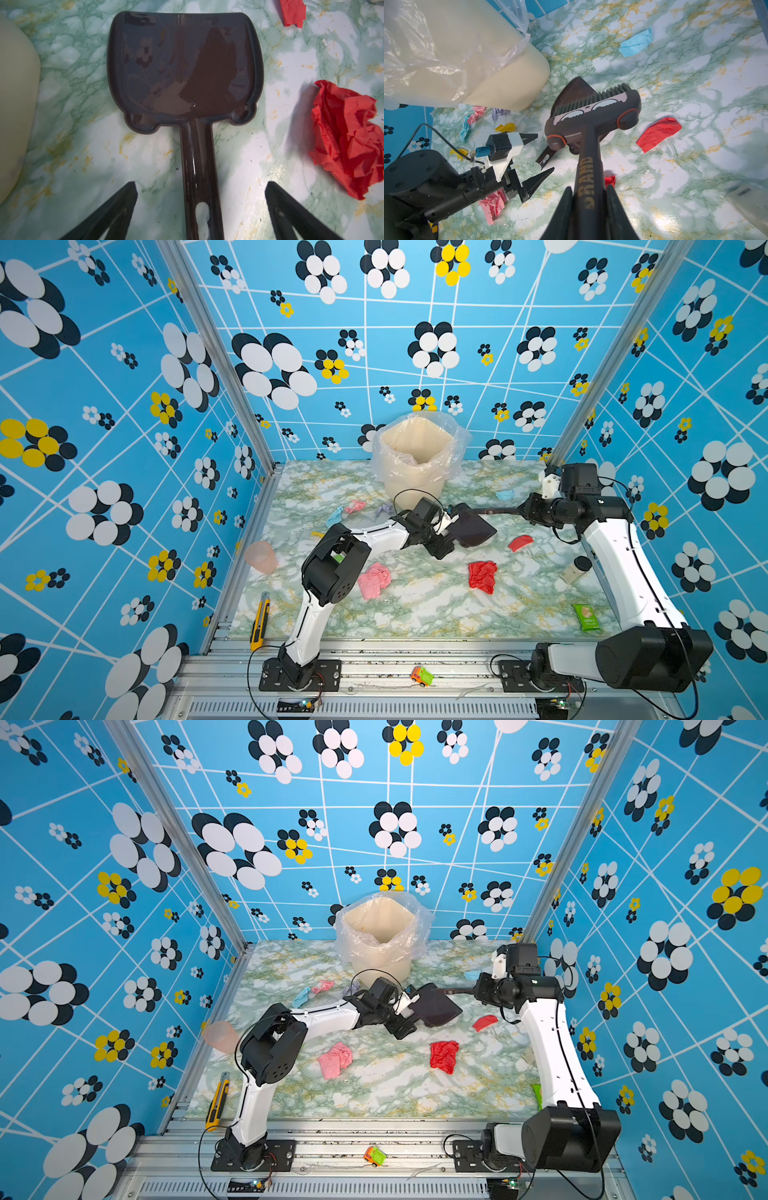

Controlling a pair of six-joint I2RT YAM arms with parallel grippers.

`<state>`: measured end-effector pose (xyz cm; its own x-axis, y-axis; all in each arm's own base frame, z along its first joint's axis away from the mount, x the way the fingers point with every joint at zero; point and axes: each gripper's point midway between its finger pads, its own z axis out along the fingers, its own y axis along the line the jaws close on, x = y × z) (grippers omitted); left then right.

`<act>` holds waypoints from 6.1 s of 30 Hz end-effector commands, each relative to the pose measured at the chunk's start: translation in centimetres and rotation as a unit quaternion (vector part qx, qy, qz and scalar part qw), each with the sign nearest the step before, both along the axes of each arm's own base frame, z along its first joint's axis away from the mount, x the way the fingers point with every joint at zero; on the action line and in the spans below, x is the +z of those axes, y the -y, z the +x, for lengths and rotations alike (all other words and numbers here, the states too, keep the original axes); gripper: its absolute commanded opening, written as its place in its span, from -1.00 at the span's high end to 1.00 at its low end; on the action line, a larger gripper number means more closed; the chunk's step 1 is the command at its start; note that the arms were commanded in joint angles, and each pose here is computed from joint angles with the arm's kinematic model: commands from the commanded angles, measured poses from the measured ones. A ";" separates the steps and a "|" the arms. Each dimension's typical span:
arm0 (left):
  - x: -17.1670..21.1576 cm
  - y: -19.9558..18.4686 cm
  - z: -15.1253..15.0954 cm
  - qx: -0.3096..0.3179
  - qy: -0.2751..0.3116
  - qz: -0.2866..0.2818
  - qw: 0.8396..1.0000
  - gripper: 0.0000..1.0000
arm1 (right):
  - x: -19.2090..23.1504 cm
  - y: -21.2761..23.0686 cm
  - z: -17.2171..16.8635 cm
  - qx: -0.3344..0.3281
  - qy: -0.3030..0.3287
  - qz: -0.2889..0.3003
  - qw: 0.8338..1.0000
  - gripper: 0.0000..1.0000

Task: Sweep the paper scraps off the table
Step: 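Close the left gripper on the dustpan handle while the right gripper holds the brush, then lift the dustpan with the left gripper while the right gripper holds the brush, then carry the dustpan toward the robot's near edge while the right gripper brings the brush over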

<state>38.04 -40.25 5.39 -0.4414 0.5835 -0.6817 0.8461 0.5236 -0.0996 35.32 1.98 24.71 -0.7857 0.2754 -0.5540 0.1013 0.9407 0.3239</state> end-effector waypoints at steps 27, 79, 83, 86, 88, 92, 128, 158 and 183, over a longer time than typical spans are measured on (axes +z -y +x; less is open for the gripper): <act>-3.7 0.2 -0.1 -0.010 -0.048 0.097 0.994 -0.92 | 1.5 1.7 -0.1 -0.020 0.054 0.039 0.998 1.00; -5.8 0.0 -0.9 0.001 -0.033 0.131 0.991 0.69 | 1.3 2.1 -0.5 -0.018 0.048 0.040 0.998 1.00; -5.2 0.2 -0.8 0.003 -0.030 0.115 0.993 0.77 | 1.5 2.1 -0.5 -0.018 0.050 0.039 0.998 1.00; -4.7 0.2 -0.9 0.003 -0.037 0.105 0.994 0.78 | 1.6 2.1 -0.5 -0.017 0.051 0.039 0.998 1.00; -4.3 0.2 -1.1 0.001 -0.046 0.096 0.994 0.79 | 1.7 2.0 -0.5 -0.016 0.051 0.040 0.998 1.00; -3.1 -0.2 -1.6 0.002 -0.065 0.080 0.995 0.88 | 2.2 1.8 -0.4 -0.012 0.056 0.046 0.997 1.00; 6.6 -12.5 -12.4 0.043 -0.113 0.110 0.987 1.00 | 6.0 -1.7 0.9 0.064 0.162 0.100 0.980 1.00; 13.2 -25.9 -14.5 0.268 -0.084 0.020 0.960 1.00 | 1.6 -14.5 -7.0 0.320 0.164 0.055 0.932 1.00; 14.2 -30.0 -13.4 0.366 -0.101 -0.024 0.925 1.00 | 3.4 -18.6 -7.3 0.374 0.249 0.071 0.890 1.00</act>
